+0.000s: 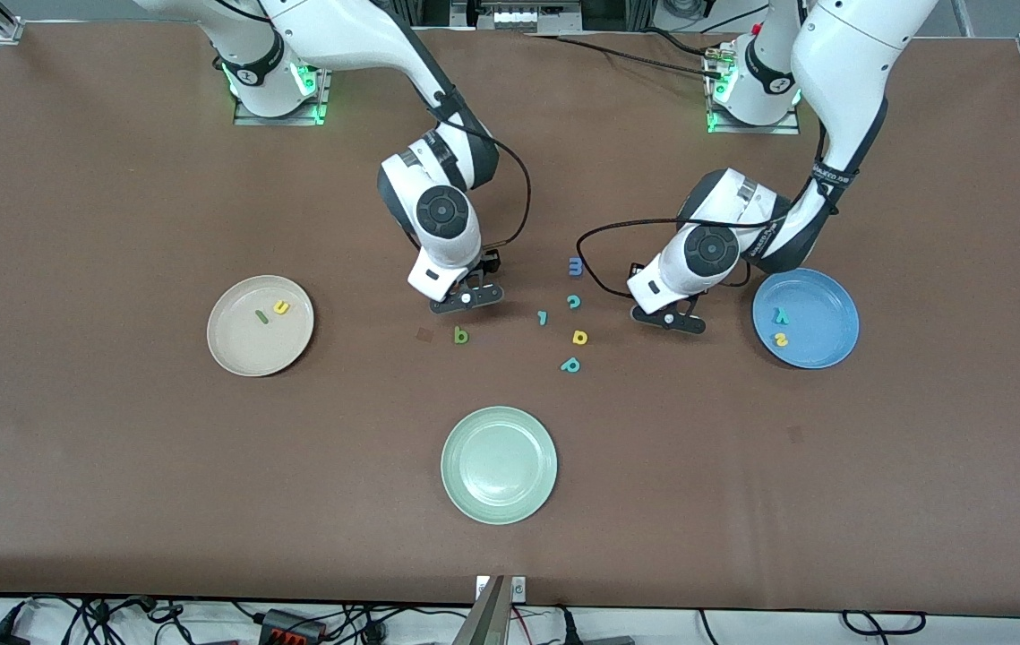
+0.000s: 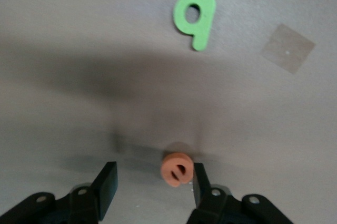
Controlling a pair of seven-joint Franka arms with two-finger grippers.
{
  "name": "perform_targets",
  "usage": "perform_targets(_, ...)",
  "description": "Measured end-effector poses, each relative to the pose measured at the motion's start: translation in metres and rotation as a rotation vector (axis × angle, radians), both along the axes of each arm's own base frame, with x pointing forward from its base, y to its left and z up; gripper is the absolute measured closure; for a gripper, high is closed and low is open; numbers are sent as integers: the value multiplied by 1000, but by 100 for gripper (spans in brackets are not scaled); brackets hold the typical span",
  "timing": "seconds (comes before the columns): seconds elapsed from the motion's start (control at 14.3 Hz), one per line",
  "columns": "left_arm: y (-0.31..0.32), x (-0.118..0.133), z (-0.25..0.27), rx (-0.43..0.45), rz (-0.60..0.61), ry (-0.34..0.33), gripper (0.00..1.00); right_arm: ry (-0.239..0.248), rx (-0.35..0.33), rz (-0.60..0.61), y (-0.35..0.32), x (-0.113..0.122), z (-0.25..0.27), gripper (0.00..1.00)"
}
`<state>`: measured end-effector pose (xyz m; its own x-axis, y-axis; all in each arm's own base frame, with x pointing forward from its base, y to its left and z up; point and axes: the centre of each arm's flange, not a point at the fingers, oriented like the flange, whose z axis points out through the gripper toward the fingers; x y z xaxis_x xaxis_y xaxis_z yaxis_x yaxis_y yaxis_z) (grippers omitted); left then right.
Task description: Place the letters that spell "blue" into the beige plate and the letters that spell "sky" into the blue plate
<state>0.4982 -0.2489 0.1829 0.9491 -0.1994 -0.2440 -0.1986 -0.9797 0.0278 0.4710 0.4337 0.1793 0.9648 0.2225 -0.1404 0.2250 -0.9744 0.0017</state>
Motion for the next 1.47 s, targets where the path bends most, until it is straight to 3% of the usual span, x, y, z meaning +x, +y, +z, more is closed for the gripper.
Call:
perform_targets(0.42, -6, 3, -1, -7, -6, -3, 30, 5, -11, -8, -7, 1, -4, 36)
perform_targets(0.56, -10, 6, -2, -12, -6, -6, 30, 6, -12, -9, -8, 1, -4, 45)
perform_targets(0.63, -11, 8, -2, -15, -6, -6, 30, 6, -12, -9, -8, 1, -5, 45)
perform_targets(0.77, -13, 12, -1, -20, -5, -12, 30, 6, -13, -10, -8, 1, -5, 60)
perform_targets(0.98, -17, 16, -1, -26, -6, -17, 30, 6, -13, -10, -8, 1, -5, 64)
perform_targets(1.05, -18, 16, -3, -27, -6, -15, 30, 6, -12, -10, -9, 1, -4, 72)
perform_targets(1.19, -18, 16, -5, -28, -6, -12, 30, 4, -13, -14, -10, 3, -4, 72)
perform_targets(1.33, -18, 16, -5, -28, -6, -12, 30, -7, -8, -30, -17, 12, -1, 72)
perform_targets(1.47, -17, 16, -6, -27, -5, -11, 30, -36, -1, -78, -39, 37, 12, 72)
